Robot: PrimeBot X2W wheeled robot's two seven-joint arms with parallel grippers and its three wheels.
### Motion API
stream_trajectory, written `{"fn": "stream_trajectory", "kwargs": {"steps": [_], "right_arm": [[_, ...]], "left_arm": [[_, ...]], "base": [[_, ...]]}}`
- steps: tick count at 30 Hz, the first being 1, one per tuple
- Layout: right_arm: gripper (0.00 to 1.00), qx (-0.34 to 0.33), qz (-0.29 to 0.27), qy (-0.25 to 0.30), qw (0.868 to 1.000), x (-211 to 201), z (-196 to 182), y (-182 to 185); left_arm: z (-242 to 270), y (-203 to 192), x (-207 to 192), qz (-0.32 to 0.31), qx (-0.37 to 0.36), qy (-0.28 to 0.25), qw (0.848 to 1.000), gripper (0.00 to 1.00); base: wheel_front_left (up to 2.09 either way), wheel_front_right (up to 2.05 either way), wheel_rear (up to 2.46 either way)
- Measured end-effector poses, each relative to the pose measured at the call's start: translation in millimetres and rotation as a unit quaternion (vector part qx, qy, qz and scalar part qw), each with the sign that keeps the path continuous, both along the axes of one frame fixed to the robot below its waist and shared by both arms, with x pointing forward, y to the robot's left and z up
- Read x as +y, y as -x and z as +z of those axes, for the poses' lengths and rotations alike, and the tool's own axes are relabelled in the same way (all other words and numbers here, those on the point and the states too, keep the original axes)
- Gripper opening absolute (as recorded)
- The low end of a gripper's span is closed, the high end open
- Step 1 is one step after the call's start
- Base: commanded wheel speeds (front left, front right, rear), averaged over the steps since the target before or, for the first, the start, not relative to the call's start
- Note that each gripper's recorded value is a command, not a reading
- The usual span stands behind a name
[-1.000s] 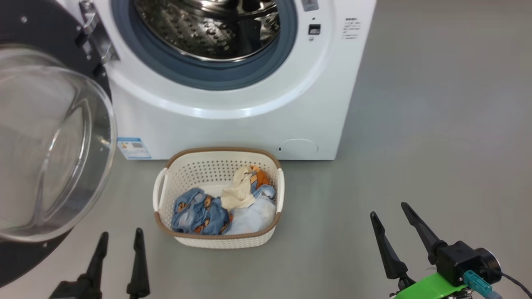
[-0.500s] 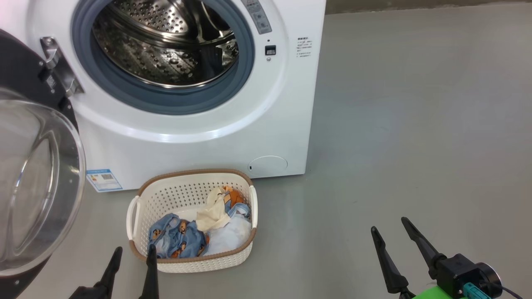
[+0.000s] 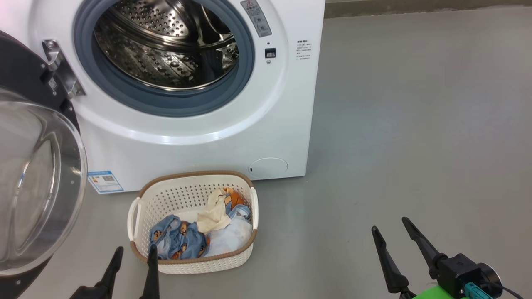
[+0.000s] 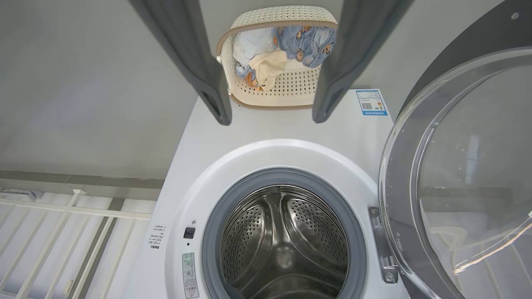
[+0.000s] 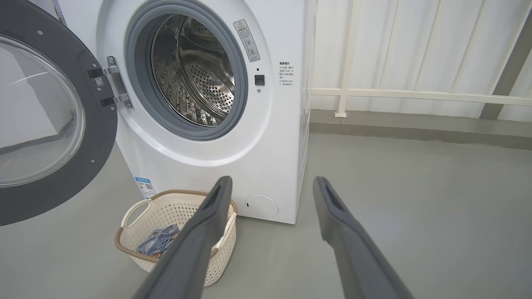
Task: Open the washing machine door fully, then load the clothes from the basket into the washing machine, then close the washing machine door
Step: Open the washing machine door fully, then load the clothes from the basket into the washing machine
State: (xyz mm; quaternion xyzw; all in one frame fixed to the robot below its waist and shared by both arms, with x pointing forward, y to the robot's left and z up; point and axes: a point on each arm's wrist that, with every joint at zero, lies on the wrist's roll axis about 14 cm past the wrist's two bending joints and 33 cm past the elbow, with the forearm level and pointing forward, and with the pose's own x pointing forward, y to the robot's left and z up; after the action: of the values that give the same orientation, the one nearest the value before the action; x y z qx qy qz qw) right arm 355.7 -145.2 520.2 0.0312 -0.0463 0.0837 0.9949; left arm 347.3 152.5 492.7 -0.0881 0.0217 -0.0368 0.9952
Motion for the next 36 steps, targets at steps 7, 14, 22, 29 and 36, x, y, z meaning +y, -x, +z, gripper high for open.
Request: {"fn": "stream_trajectory", "kwargs": {"steps": [7,14,22,29,36], "right_arm": [[1.00,0.003,-0.001,-0.006,1.000,-1,-2,0],[1.00,0.004,-0.002,-0.006,1.000,-1,-2,0],[1.00,0.003,0.000,-0.006,1.000,0,-2,0],[1.00,0.005,0.001,-0.007,1.000,1,-3,-1],[1.00,0.008,0.003,-0.007,1.000,2,-5,-2]], "left_arm": [[-1,0,0,-0.001,0.001,-0.002,1.000,1.00],[-4,0,0,-0.002,0.004,-0.003,1.000,1.00],[-5,1,3,0.005,0.003,-0.006,1.000,1.00],[-7,1,5,0.008,0.004,-0.010,1.000,1.00],[-10,1,4,0.006,0.009,-0.012,1.000,1.00]], "base": [[0.00,0.00,0.00],[0.00,0.00,0.00],[0.36,-0.36,0.00],[1.37,-1.37,0.00],[1.70,-1.70,0.00]]}}
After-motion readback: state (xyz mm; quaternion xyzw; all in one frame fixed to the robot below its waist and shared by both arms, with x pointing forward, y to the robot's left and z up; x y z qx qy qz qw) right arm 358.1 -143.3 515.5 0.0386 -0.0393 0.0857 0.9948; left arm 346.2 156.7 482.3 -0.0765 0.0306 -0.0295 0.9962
